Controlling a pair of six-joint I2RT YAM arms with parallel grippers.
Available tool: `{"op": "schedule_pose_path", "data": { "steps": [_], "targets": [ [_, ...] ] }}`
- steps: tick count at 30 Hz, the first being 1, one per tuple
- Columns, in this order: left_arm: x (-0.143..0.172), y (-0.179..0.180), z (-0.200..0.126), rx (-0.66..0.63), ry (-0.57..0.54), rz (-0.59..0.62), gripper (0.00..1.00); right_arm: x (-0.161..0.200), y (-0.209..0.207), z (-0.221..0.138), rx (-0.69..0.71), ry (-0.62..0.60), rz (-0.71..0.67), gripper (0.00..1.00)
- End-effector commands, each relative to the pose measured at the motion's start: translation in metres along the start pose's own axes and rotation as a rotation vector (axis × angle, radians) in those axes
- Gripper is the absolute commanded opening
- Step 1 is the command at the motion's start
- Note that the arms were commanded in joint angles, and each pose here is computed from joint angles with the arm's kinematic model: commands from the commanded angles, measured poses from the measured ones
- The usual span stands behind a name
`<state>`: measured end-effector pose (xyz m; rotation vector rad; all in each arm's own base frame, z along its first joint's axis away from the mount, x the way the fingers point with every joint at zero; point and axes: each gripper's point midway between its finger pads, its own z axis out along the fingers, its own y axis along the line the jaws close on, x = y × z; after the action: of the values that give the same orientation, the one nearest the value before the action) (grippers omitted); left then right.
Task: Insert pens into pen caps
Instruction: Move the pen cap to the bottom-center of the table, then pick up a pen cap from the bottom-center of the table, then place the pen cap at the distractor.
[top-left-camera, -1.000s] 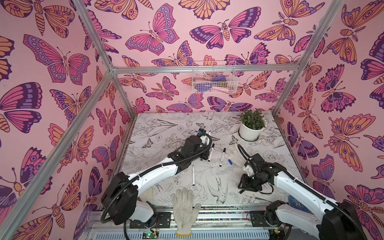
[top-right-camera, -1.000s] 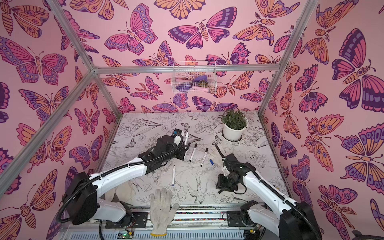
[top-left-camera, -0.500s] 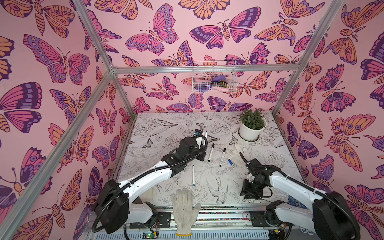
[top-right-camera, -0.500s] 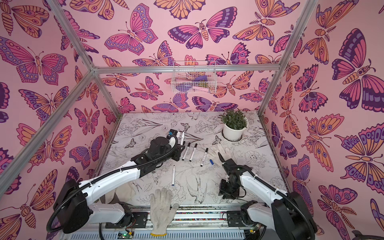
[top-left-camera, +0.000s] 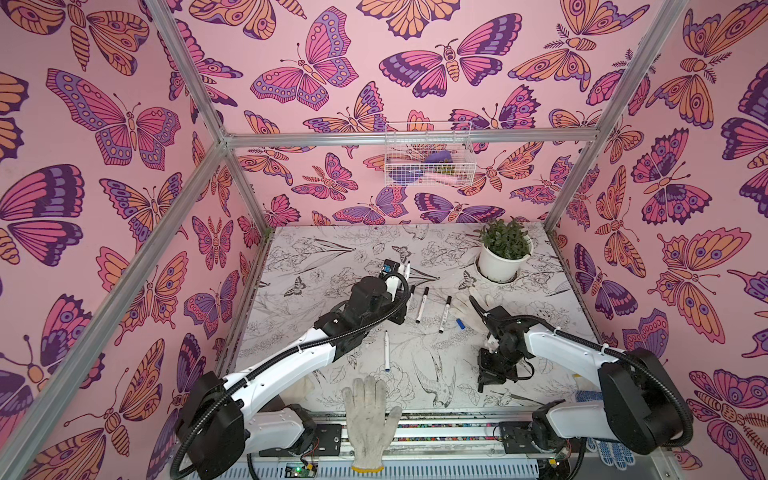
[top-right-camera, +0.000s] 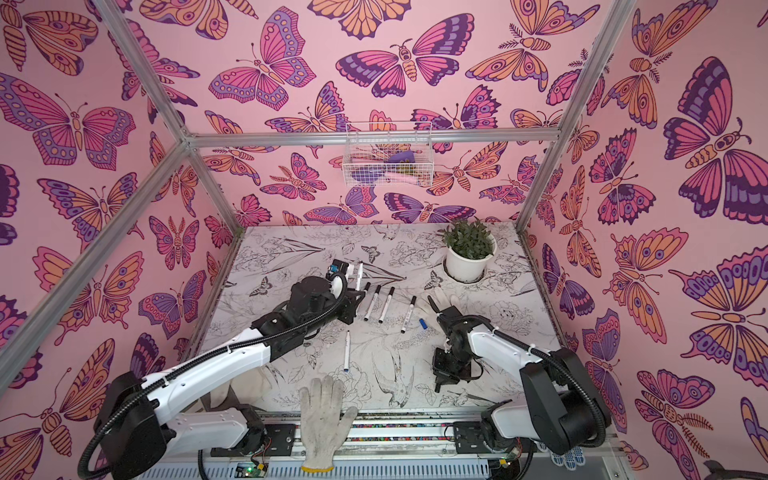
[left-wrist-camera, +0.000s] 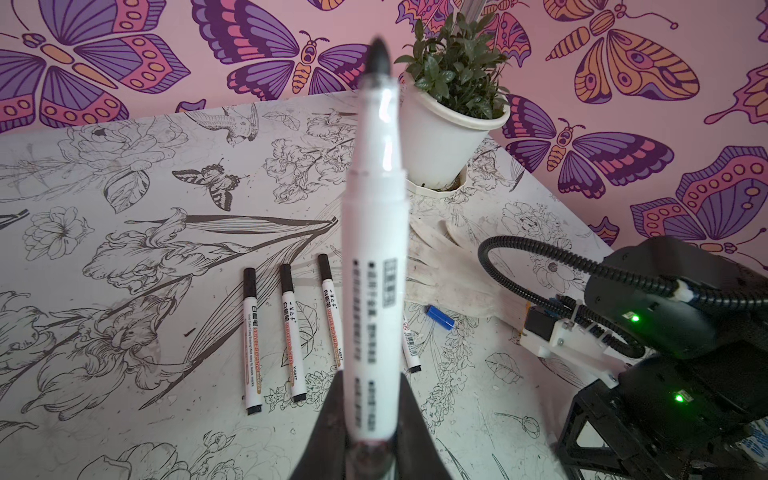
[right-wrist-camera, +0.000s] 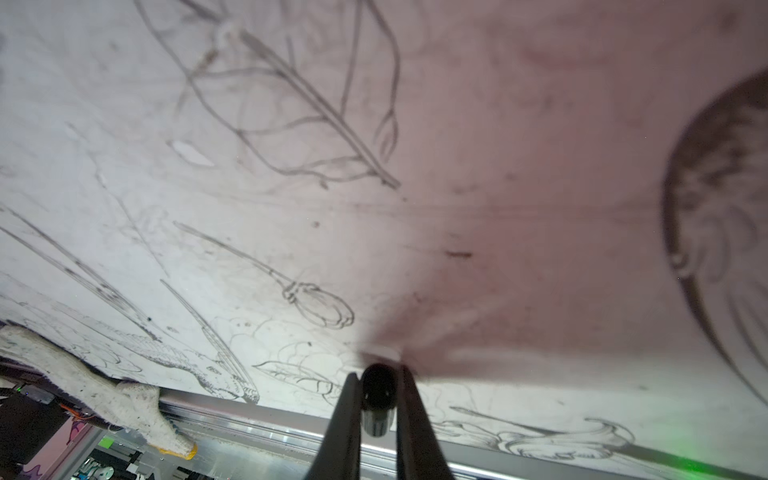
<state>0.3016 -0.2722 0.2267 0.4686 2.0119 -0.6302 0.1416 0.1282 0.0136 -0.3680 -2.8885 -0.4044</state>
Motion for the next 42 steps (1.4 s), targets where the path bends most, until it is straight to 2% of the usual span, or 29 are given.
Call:
{"op": "schedule_pose_path", "data": {
  "steps": [1,2,5,9,11,14,18,21,24,25,28,30,31,32,35,39,42],
  "targets": [
    [0.008,0.008,-0.002,-0.028,0.015,-0.007,0.00,-0.005,-0.003,0.014,0.071,-0.014,-0.072,0.13],
    [0.008,0.008,-0.003,-0.029,0.014,-0.008,0.00,-0.005,-0.003,0.016,0.088,-0.013,-0.087,0.12],
    [0.007,0.009,-0.003,-0.034,0.011,-0.013,0.00,-0.010,0.002,0.015,0.085,-0.025,-0.109,0.00],
    [0.007,0.007,-0.002,-0.025,0.013,-0.026,0.00,-0.035,0.026,-0.014,0.031,-0.146,-0.164,0.00],
    [0.008,0.007,-0.001,-0.024,0.017,-0.030,0.00,-0.056,0.033,-0.035,0.005,-0.223,-0.149,0.00],
    [0.010,0.007,0.001,-0.024,0.021,-0.035,0.00,-0.096,0.039,-0.064,-0.073,-0.342,-0.052,0.00],
    [0.009,0.007,0.002,-0.020,0.013,-0.044,0.00,-0.154,0.037,-0.095,-0.227,-0.466,0.173,0.00],
    [0.009,0.006,0.002,-0.016,0.007,-0.057,0.00,-0.191,0.038,-0.107,-0.299,-0.519,0.314,0.00],
    [0.009,0.003,0.001,-0.009,0.000,-0.061,0.00,-0.212,0.038,-0.114,-0.331,-0.575,0.408,0.00],
    [0.009,0.003,0.001,-0.008,-0.002,-0.061,0.00,-0.216,0.034,-0.105,-0.315,-0.564,0.449,0.00],
    [0.010,0.003,-0.001,-0.016,-0.006,-0.064,0.00,-0.220,0.032,-0.100,-0.349,-0.574,0.533,0.01],
    [0.009,0.003,-0.001,-0.019,-0.009,-0.065,0.00,-0.216,0.026,-0.093,-0.362,-0.579,0.585,0.05],
    [0.009,0.002,-0.001,-0.017,-0.009,-0.064,0.00,-0.214,0.024,-0.087,-0.369,-0.581,0.605,0.11],
    [0.010,0.001,0.000,-0.015,-0.007,-0.064,0.00,-0.210,0.028,-0.095,-0.406,-0.606,0.585,0.18],
    [0.011,-0.002,0.003,-0.005,0.003,-0.062,0.00,-0.192,0.028,-0.096,-0.386,-0.622,0.538,0.30],
    [0.010,-0.006,0.008,0.006,0.005,-0.060,0.00,-0.170,0.013,-0.110,-0.249,-0.652,0.426,0.36],
    [0.017,-0.008,0.019,0.009,0.027,-0.063,0.00,-0.162,0.006,-0.121,-0.148,-0.664,0.302,0.36]
  ]
}}
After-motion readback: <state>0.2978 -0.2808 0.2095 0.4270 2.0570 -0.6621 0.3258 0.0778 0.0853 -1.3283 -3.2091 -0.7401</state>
